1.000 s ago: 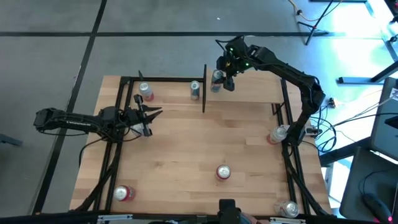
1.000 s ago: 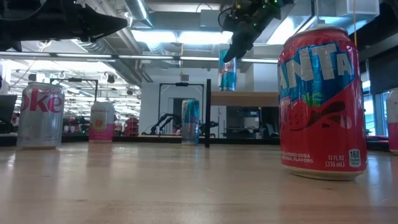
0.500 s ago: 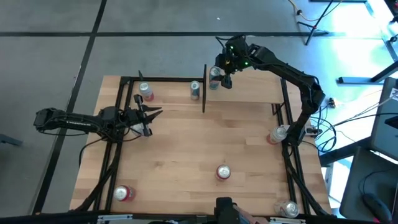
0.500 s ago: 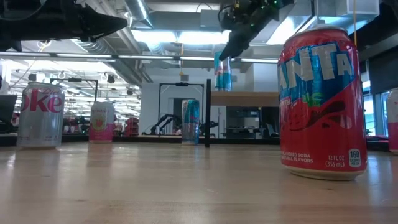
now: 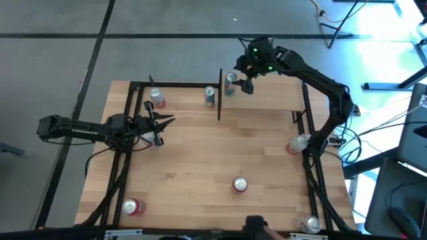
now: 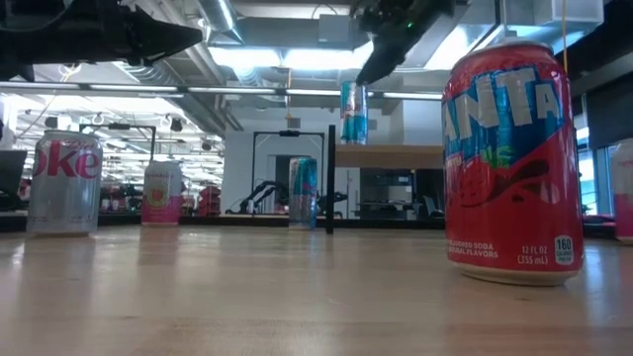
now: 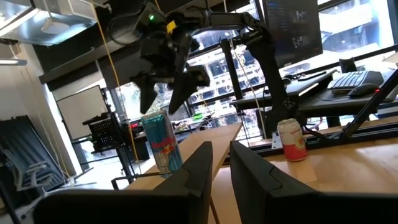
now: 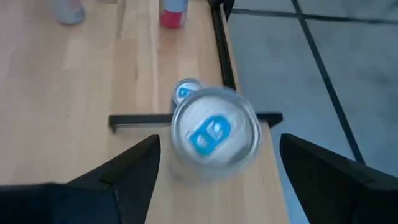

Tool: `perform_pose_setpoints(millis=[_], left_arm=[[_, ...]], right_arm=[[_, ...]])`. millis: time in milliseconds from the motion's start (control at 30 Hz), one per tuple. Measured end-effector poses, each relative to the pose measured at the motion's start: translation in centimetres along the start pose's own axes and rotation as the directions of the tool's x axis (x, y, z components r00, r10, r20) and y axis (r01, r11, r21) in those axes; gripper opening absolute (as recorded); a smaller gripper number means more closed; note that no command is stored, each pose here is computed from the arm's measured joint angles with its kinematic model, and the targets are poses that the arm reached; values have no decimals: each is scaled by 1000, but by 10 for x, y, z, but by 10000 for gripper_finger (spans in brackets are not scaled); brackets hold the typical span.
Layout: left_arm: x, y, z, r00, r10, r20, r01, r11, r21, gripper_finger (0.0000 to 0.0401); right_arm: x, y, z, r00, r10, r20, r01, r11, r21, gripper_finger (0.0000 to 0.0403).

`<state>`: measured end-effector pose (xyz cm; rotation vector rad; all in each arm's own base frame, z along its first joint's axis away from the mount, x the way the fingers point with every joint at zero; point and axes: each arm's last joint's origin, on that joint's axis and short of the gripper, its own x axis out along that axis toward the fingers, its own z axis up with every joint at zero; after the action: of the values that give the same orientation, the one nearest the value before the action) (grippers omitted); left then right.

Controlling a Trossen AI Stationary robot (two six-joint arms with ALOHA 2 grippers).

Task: Place canned beverage on shelf
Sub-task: Put the bottom right white pink soda can on the shelf

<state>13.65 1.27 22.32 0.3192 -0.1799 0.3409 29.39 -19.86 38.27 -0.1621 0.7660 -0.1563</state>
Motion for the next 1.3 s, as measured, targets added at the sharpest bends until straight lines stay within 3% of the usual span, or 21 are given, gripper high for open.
perform_pose_setpoints(millis=[200,633,967,1300], left_arm=[[0,0,0,1000,0,2,0,1000,0,48],[0,1,2,1000,7,19,-6,1000,-6,48],[0,1,2,1000,6,18,-5,999,-44,48],[0,-2,-1,999,-52,5,52,981,-188,48]], right_arm=[[-42,26,0,998,18,-58,-14,998,68,312],[-67,82,-19,939,170,-298,-90,960,265,312],[-89,109,-87,904,128,-408,53,914,403,312],[-101,136,-148,824,193,-533,144,838,526,312]])
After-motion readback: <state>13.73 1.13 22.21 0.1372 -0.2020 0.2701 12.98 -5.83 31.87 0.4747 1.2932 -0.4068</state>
